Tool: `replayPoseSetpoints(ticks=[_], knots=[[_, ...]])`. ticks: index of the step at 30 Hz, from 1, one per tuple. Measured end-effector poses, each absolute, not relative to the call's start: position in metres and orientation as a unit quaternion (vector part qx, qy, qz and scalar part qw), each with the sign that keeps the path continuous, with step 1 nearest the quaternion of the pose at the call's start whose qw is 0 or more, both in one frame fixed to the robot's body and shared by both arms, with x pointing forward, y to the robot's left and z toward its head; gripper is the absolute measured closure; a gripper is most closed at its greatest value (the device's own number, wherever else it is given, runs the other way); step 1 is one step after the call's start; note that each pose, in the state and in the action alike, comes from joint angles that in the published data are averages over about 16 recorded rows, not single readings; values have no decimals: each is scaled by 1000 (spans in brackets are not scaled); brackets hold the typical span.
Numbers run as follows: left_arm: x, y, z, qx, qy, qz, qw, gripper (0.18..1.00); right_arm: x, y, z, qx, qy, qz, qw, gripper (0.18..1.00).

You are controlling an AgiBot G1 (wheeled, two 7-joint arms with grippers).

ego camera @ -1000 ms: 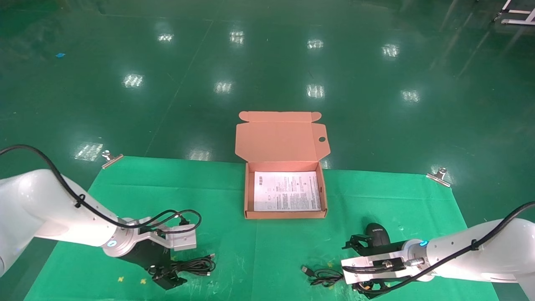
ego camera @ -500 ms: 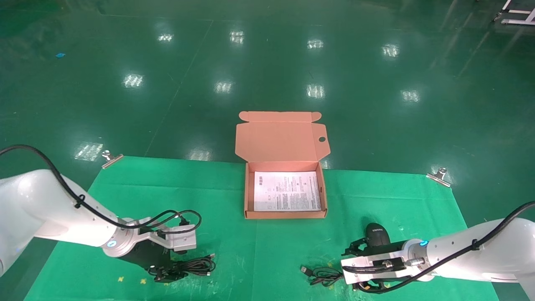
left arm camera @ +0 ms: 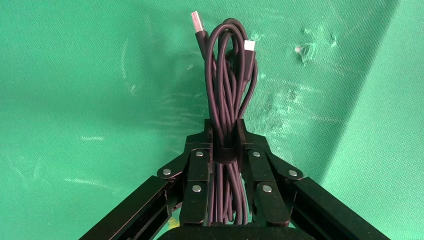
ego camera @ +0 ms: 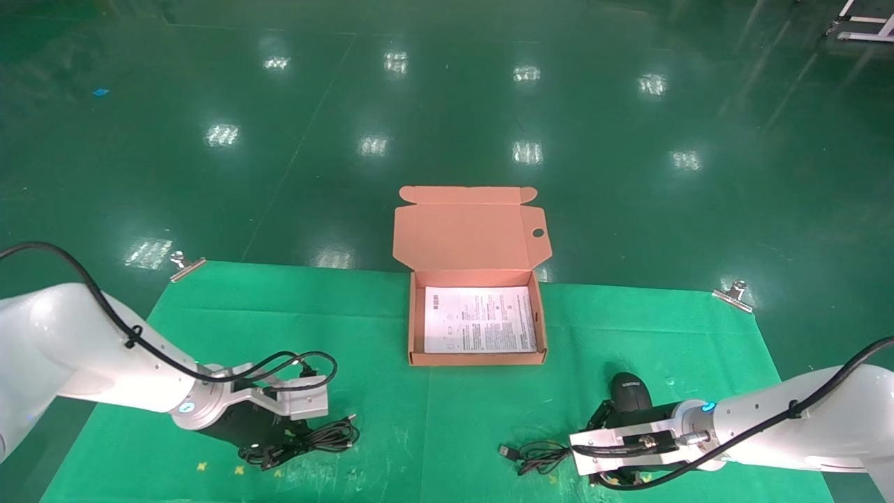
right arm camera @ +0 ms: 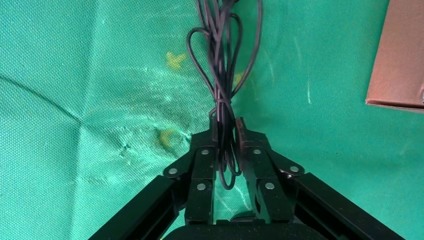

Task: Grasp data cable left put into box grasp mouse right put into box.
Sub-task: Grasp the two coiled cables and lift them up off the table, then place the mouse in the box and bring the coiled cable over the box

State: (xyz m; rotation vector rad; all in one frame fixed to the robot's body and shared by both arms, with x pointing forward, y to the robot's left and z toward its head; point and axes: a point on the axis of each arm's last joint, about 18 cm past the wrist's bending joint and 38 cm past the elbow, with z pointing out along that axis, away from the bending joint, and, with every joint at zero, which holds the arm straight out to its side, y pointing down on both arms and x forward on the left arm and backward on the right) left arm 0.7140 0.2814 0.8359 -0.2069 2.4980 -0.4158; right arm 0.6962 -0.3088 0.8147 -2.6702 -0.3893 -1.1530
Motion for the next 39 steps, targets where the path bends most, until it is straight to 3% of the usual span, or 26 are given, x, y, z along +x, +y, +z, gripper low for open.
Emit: replayPoseSetpoints(ticks=[11, 22, 31, 39], knots=[[713, 297, 861, -70, 933, -146, 320, 922, 695, -337, 853, -895, -74, -421, 131, 942], [707, 303, 954, -22, 899, -98, 425, 926, 694, -363, 971, -827, -8, -528, 193, 969], [699, 272, 1034, 12, 842, -69, 535, 927, 695, -317, 1080, -746, -33, -614, 256, 970], [697, 243, 1085, 23, 794, -90, 601, 927, 697, -255, 1144, -696, -73, -650, 298, 971]])
